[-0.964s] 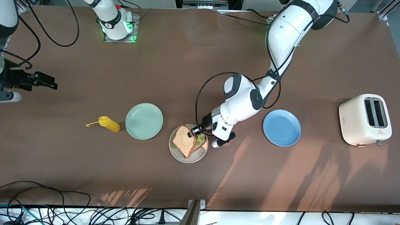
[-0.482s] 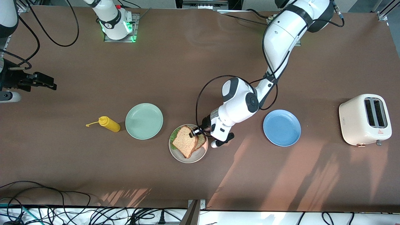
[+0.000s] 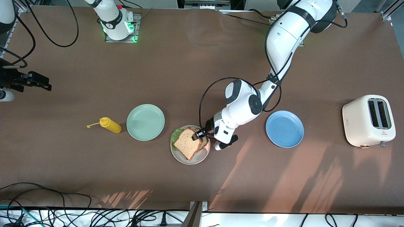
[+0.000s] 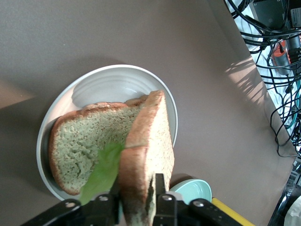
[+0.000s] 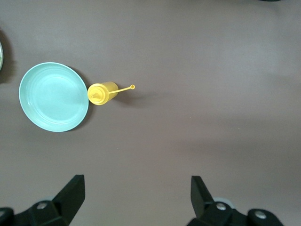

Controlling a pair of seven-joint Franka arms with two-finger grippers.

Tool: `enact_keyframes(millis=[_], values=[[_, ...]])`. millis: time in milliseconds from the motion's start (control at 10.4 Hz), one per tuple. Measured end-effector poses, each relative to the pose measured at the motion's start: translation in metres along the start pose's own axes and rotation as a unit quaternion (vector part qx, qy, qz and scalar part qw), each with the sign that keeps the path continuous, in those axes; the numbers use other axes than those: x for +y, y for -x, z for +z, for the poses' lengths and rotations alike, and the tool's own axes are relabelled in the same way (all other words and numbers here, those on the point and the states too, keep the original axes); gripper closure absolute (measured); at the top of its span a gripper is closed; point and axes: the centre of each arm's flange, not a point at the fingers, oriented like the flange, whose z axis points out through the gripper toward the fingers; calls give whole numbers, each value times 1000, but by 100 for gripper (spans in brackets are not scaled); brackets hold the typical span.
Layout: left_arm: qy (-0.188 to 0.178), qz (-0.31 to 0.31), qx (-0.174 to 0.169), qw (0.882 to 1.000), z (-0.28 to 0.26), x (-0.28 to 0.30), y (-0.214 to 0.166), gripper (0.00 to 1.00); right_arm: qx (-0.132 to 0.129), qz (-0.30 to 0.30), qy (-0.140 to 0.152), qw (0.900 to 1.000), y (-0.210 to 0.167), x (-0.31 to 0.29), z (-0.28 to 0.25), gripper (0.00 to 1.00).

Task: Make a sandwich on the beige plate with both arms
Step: 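Lower the toast onto the lettuce and open the left gripper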

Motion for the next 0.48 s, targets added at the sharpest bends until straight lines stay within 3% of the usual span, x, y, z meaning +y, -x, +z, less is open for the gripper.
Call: enact_keyframes(millis=[96,193,289,482], values=[[0,0,2,1000,-1,0,-2,47,-4,0,0,1000,-2,0,4,0],[0,-1,7,1000,-3,-1,-6,37,-6,0,0,1000,-4,0,7,0],[-1,0,12,1000,-6,-2,-12,36,-7,0,0,1000,-4,0,9,0],[-10,19,22,1000,-8,-3,-15,10,-8,0,0,1000,-5,0,10,0]])
